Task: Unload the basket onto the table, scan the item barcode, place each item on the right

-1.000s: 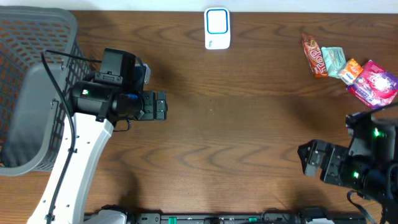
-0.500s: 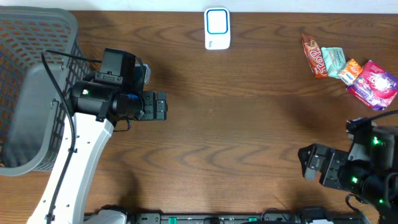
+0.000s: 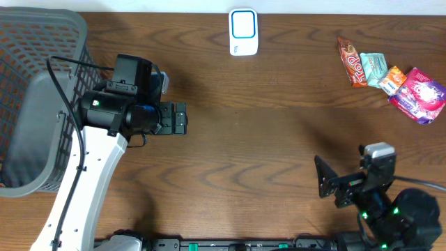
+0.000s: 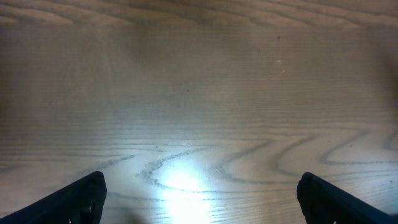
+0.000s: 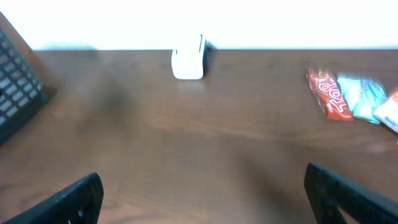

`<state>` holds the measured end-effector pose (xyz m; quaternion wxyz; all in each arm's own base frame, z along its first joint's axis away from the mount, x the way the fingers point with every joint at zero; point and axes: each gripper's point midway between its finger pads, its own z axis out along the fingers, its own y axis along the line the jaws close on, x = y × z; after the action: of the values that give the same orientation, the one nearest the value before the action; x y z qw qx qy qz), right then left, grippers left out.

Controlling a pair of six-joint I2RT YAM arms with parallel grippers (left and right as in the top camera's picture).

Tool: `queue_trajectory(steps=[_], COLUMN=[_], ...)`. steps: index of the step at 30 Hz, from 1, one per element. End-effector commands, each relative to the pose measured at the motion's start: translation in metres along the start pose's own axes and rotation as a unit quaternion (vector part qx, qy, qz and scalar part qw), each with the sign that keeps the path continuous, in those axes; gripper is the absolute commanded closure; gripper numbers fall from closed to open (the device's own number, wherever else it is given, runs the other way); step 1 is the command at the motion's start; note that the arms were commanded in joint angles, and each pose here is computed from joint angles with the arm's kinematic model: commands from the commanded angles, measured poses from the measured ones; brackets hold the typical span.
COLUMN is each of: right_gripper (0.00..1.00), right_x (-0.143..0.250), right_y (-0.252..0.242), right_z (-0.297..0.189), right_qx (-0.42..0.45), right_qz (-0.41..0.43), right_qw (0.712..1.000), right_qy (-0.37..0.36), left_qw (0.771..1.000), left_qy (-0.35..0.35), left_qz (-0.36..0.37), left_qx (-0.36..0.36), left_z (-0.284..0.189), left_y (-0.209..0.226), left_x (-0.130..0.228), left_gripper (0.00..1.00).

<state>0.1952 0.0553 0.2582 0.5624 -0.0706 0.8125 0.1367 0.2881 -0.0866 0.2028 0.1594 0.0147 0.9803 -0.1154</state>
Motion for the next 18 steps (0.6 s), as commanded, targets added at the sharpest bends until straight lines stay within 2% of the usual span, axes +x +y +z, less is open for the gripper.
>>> queue_trajectory(steps=[1, 11, 18], right_gripper=[0.01, 0.01, 0.01], right_x=[0.021, 0.025, 0.032], right_y=[-0.001, -0.020, -0.050], right_z=[0.015, 0.044, 0.050], right_qx=[-0.011, 0.011, 0.074], right_qz=[-0.033, -0.086, -0.077], right_qw=[0.999, 0.976, 0.971], right_qy=[-0.035, -0.198, -0.212], left_qw=[1.000, 1.000, 1.000], left_qy=[-0.001, -0.001, -0.001], left_qz=[-0.002, -0.002, -0.002], left_qx=[-0.005, -0.005, -0.005], left_z=[0.000, 0.000, 0.000], left_y=[0.003, 0.003, 0.003], left_x=[0.000, 0.000, 0.000], left_gripper=[0.02, 0.02, 0.02])
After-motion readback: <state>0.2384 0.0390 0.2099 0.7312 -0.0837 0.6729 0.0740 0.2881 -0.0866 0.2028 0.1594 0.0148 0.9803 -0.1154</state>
